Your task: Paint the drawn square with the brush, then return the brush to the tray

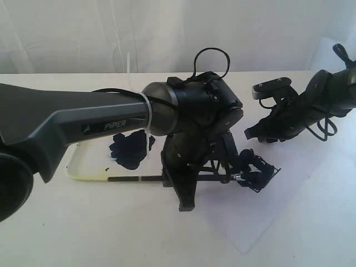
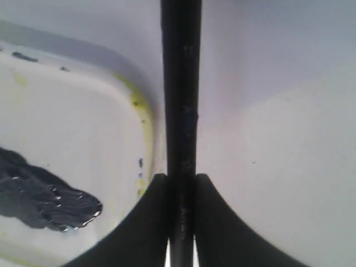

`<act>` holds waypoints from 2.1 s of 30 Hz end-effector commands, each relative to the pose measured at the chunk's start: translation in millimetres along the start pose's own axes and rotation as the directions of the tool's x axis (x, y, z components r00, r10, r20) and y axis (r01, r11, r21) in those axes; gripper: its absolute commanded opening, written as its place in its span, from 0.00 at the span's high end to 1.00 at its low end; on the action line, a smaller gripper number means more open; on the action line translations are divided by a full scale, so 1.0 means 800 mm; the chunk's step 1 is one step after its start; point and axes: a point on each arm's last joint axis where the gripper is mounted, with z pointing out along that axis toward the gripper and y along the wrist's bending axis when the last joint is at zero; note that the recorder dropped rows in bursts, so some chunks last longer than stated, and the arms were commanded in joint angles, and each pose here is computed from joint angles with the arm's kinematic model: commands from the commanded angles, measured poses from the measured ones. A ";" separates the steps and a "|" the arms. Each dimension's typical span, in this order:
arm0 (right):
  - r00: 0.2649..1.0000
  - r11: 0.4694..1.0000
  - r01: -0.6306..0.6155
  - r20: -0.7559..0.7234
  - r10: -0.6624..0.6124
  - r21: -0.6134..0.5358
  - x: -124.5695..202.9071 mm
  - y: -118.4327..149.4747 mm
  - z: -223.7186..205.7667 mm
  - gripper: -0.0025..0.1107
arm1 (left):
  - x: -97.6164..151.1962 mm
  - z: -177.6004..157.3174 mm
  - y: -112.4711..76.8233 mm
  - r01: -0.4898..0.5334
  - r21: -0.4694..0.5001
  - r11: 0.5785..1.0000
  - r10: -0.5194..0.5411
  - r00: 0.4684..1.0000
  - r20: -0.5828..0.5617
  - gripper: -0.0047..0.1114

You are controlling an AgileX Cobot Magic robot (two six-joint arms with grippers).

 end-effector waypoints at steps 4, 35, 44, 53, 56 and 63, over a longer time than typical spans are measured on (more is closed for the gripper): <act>0.999 1.000 0.010 -0.046 -0.011 -0.018 0.009 0.000 0.004 0.68 | 0.015 -0.004 0.007 0.016 -0.078 0.997 -0.026 0.992 -0.125 0.96; 0.999 1.000 0.010 -0.050 -0.011 -0.021 0.009 0.000 0.004 0.68 | 0.004 -0.010 -0.011 -0.064 -0.087 0.994 0.053 0.991 -0.121 0.96; 0.999 1.000 0.010 -0.052 -0.011 -0.023 0.010 0.000 0.004 0.68 | 0.008 0.006 0.007 -0.083 -0.176 0.981 0.048 0.980 -0.193 0.96; 0.999 1.000 0.010 -0.047 -0.011 -0.019 0.009 0.000 0.004 0.68 | -0.001 -0.009 0.005 -0.083 -0.178 0.980 0.058 0.988 -0.145 0.96; 0.999 1.000 0.010 -0.047 -0.011 -0.019 0.009 0.000 0.004 0.68 | -0.005 -0.011 -0.001 -0.109 -0.168 0.980 0.086 0.986 -0.141 0.96; 0.999 1.000 0.010 -0.049 -0.011 -0.021 0.009 0.000 0.004 0.68 | -0.007 -0.011 -0.001 -0.122 -0.170 0.978 0.101 0.987 -0.124 0.96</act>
